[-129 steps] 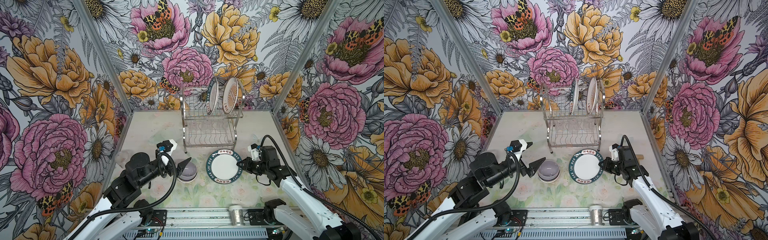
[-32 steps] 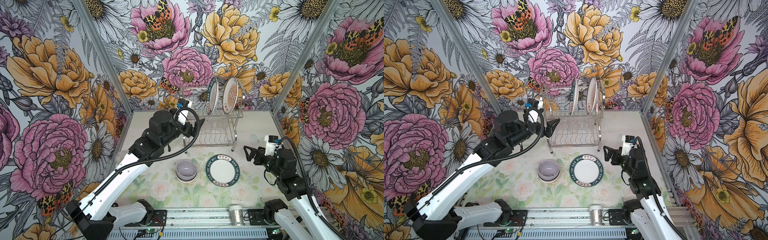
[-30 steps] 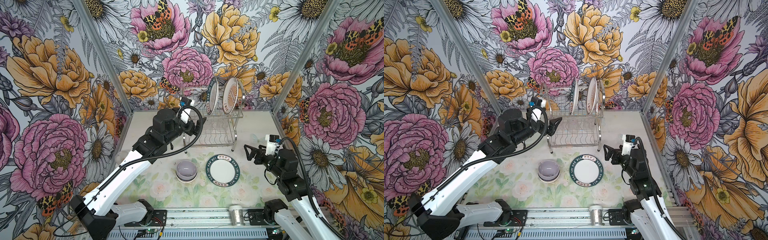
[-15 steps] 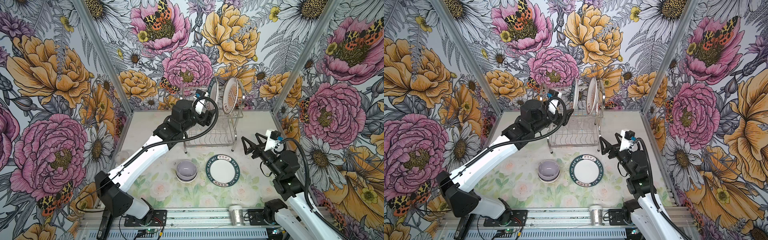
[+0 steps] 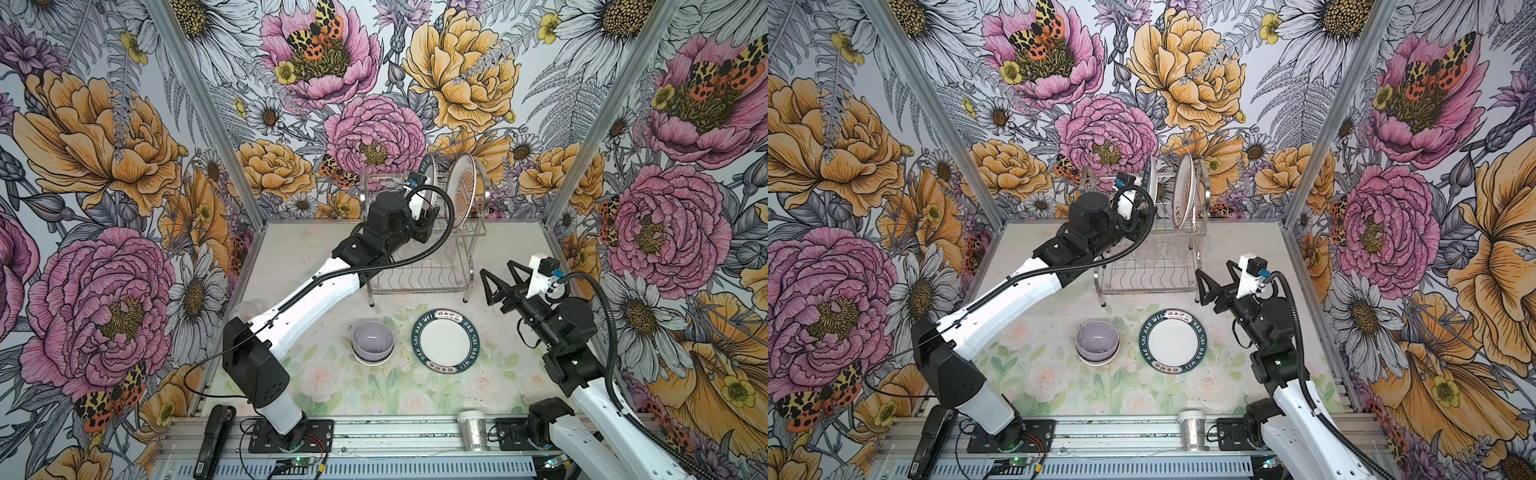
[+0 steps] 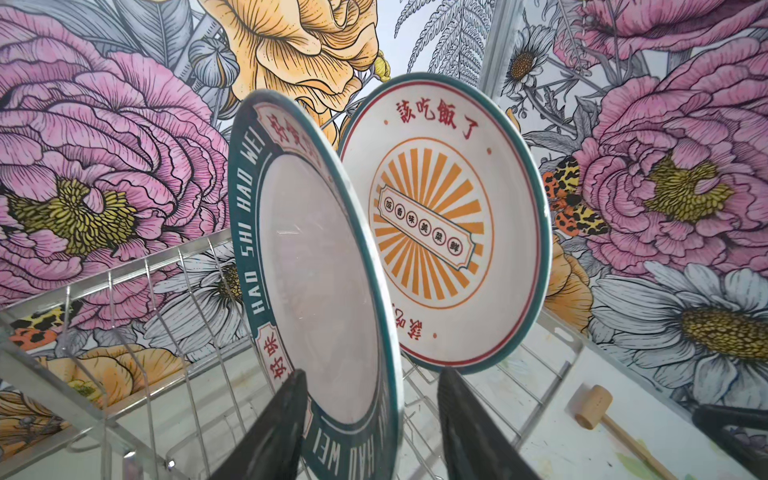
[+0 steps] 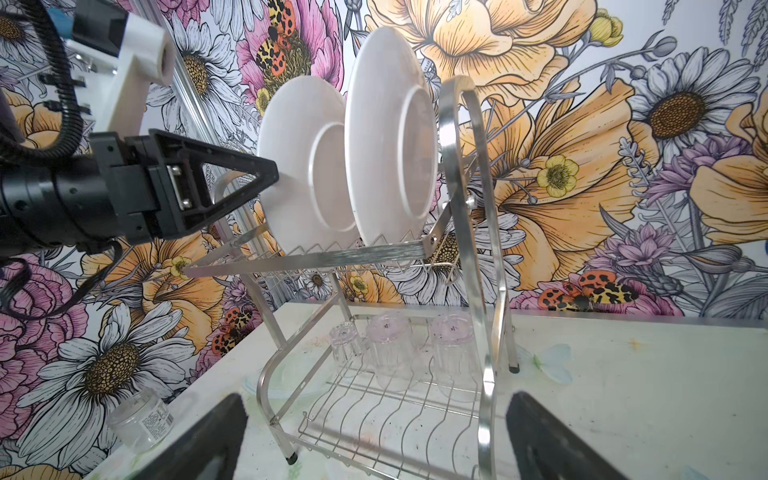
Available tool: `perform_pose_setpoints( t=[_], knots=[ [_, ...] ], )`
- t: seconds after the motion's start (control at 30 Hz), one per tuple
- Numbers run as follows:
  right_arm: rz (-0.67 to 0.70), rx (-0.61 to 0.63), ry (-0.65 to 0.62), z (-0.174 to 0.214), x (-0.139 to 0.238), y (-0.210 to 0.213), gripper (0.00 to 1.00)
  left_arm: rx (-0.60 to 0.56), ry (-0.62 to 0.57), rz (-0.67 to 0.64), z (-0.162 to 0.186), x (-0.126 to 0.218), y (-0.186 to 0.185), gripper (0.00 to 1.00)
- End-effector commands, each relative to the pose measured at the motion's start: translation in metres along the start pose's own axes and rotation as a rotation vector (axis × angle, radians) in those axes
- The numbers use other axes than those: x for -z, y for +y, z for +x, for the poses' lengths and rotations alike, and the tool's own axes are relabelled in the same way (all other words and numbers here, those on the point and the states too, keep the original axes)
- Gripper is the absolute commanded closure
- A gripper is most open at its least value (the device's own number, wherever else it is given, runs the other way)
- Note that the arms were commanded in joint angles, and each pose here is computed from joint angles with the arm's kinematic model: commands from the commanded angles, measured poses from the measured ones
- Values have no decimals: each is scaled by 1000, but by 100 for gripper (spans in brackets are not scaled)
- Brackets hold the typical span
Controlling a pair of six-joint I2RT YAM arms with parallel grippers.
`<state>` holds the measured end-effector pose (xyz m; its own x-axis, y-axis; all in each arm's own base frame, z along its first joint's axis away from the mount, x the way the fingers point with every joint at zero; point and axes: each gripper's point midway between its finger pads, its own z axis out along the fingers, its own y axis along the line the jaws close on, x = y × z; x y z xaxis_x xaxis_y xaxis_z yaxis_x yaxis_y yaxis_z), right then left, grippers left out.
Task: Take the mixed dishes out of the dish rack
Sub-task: 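Reach the left gripper to the next green-rimmed plate in the rack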
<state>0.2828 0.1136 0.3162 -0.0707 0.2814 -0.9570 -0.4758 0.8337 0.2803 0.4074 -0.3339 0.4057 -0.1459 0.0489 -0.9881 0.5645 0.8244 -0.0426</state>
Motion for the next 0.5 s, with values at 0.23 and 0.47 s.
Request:
perform_pose_setpoints(
  t=[0.23, 0.47],
  knots=[
    [22, 23, -34, -14, 5, 1, 0, 61, -94, -56, -29, 5, 2, 62],
    [26, 18, -20, -9, 1, -1, 0, 63, -83, -52, -24, 2, -1, 63]
  ],
)
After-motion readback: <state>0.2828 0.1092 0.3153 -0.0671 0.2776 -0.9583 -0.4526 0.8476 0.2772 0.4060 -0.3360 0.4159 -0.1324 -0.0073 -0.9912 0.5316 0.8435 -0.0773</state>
